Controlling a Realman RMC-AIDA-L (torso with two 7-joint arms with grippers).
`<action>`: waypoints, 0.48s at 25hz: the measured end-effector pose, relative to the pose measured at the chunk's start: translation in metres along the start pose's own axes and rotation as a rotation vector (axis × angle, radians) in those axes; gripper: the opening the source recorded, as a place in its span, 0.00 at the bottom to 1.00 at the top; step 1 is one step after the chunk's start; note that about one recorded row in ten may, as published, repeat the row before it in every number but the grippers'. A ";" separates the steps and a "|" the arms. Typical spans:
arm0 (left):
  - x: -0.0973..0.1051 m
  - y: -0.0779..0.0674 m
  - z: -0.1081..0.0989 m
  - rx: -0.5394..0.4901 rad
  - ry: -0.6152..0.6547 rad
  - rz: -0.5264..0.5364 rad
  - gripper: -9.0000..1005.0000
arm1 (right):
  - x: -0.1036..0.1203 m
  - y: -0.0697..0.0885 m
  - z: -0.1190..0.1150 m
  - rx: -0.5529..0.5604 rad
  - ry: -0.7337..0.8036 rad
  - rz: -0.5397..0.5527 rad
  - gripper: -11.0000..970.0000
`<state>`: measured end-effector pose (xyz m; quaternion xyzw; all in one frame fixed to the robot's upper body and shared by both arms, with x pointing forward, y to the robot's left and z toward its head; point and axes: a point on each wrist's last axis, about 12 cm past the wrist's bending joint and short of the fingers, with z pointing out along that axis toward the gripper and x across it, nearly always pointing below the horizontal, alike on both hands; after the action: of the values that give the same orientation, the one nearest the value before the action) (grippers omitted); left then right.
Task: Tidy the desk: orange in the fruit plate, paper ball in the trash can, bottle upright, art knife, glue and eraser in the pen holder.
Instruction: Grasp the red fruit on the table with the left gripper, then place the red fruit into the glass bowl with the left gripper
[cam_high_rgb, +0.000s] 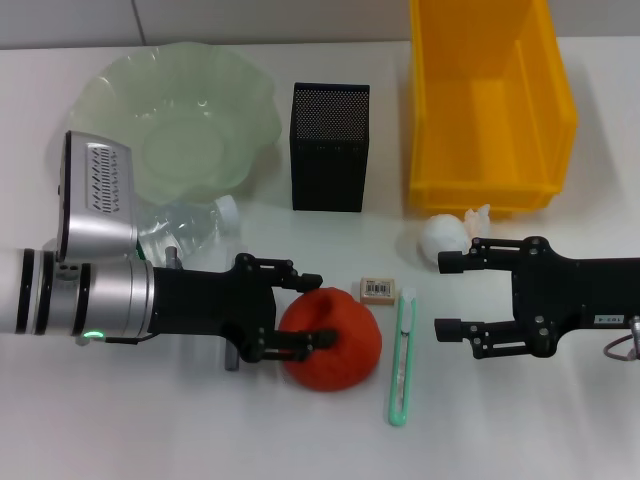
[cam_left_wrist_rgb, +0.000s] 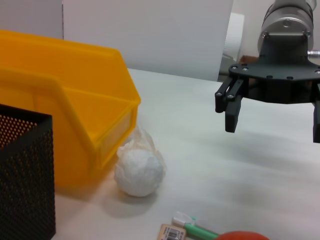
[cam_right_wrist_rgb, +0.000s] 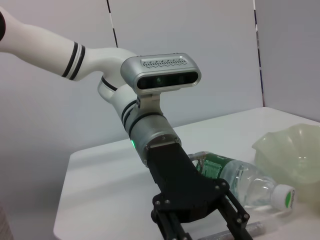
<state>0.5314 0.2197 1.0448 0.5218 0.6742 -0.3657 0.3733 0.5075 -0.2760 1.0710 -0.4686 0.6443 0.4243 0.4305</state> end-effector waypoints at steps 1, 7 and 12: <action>0.000 0.000 0.000 -0.001 0.001 0.003 0.74 | 0.000 0.000 0.000 -0.001 -0.001 0.000 0.80; 0.002 0.001 -0.001 -0.015 0.000 0.011 0.60 | 0.001 0.001 0.000 -0.001 -0.001 0.002 0.80; 0.002 0.000 0.000 -0.012 -0.003 0.007 0.33 | 0.002 0.002 -0.001 0.001 -0.001 0.006 0.80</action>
<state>0.5305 0.2206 1.0428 0.5212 0.6742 -0.3611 0.3786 0.5052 -0.2773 1.0698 -0.4662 0.6457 0.4255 0.4299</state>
